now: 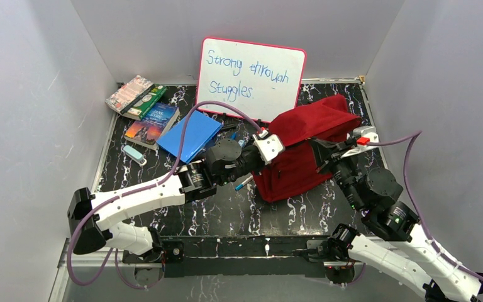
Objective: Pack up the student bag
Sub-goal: Unzip the student bag at the center of the board.
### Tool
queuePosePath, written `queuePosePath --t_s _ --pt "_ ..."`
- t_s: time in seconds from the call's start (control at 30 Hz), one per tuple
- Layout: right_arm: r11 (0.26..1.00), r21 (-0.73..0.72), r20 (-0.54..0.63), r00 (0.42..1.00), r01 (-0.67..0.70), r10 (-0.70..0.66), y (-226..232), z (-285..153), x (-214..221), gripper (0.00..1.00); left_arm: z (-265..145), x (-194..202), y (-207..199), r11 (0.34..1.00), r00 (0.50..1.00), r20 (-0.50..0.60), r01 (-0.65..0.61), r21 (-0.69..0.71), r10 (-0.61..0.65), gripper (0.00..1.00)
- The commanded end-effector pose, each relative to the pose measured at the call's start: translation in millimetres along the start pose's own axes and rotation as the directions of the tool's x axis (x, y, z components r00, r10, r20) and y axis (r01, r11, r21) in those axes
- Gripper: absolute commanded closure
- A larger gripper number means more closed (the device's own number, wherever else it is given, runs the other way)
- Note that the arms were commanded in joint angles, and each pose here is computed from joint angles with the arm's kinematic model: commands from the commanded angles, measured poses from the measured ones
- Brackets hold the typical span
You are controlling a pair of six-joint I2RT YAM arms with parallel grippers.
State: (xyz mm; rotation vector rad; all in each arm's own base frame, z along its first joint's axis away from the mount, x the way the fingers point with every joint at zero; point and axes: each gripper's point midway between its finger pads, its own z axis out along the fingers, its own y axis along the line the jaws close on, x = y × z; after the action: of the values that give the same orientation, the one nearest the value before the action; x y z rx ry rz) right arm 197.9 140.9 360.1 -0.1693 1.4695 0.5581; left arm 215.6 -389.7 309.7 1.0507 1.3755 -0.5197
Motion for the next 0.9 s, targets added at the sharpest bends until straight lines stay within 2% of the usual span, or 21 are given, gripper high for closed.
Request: queuePosePath --t_s 0.0,0.27,0.47,0.73,0.8,0.87 --pt "0.983 0.183 0.066 0.998 -0.012 0.0 -32 -6 -30 1.0 -15 -24 16 0.998 0.998 0.065 0.025 -0.061 -0.021 1.0" --pt "0.909 0.411 0.098 0.995 -0.07 0.032 -76 -25 -27 1.0 -27 -15 19 0.996 0.998 0.051 0.038 -0.077 -0.034 1.0" --pt "0.89 0.454 0.082 0.997 -0.049 0.013 -84 -30 -25 1.0 -33 -7 20 0.994 0.998 0.038 0.053 -0.092 -0.049 1.0" --pt "0.801 0.596 0.065 0.998 -0.059 0.025 -107 -43 -17 1.0 -45 -2 25 0.99 0.997 0.031 0.067 -0.123 -0.064 1.0" --pt "0.81 0.584 0.059 0.998 -0.057 0.028 -105 -42 -18 1.0 -47 -1 26 0.989 0.997 0.032 0.071 -0.127 -0.067 1.0" --pt "0.858 0.513 0.045 0.999 -0.04 0.02 -92 -34 -21 1.0 -47 -2 25 0.99 0.997 0.036 0.068 -0.123 -0.064 1.0"
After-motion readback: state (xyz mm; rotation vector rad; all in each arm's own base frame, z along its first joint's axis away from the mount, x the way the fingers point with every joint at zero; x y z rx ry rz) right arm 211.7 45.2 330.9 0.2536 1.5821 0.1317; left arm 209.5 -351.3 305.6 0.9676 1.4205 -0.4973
